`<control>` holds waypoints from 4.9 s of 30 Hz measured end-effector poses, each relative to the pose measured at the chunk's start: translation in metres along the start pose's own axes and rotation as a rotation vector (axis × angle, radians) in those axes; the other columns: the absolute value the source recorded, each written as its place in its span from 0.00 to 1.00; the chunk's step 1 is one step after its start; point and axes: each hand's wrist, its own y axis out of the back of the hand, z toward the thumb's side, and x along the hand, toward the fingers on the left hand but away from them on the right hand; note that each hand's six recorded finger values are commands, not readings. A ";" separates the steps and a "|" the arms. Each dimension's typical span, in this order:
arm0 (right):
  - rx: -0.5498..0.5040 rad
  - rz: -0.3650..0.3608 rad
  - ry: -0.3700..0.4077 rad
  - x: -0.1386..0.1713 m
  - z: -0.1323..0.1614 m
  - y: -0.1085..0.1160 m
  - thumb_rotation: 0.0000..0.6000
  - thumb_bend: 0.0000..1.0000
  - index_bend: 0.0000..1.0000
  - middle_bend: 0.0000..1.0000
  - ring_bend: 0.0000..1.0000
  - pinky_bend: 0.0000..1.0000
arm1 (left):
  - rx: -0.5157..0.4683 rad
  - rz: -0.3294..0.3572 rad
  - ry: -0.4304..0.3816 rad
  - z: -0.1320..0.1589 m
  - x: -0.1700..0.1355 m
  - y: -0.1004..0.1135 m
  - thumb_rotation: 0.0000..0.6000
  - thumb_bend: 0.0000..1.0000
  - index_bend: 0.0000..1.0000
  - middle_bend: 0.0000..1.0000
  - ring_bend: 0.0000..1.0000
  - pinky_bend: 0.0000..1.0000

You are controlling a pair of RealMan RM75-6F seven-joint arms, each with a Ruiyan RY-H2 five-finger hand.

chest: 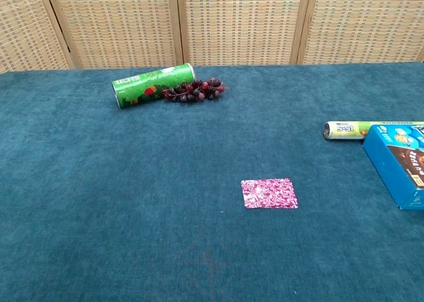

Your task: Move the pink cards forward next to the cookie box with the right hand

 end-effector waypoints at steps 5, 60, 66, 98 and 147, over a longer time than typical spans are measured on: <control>-0.112 0.059 0.158 -0.020 0.028 -0.006 1.00 0.53 0.03 0.00 0.00 0.00 | 0.004 0.000 0.002 0.000 0.000 0.000 1.00 0.00 0.00 0.00 0.00 0.00; 0.089 0.551 0.491 -0.084 0.168 -0.111 1.00 1.00 0.06 0.01 0.00 0.00 | -0.001 -0.002 0.003 0.001 0.002 0.000 1.00 0.00 0.00 0.00 0.00 0.00; 0.112 0.577 0.510 -0.073 0.168 -0.112 1.00 1.00 0.06 0.01 0.00 0.00 | 0.000 -0.001 0.004 0.001 0.002 0.000 1.00 0.00 0.00 0.00 0.00 0.00; 0.147 0.559 0.603 -0.040 0.174 -0.080 1.00 1.00 0.06 0.01 0.00 0.00 | 0.005 0.003 0.008 0.001 0.002 0.000 1.00 0.00 0.00 0.00 0.00 0.00; 0.218 0.460 0.584 -0.075 0.174 -0.097 1.00 1.00 0.06 0.01 0.00 0.00 | 0.005 0.005 0.010 0.001 0.002 0.000 1.00 0.00 0.00 0.00 0.00 0.00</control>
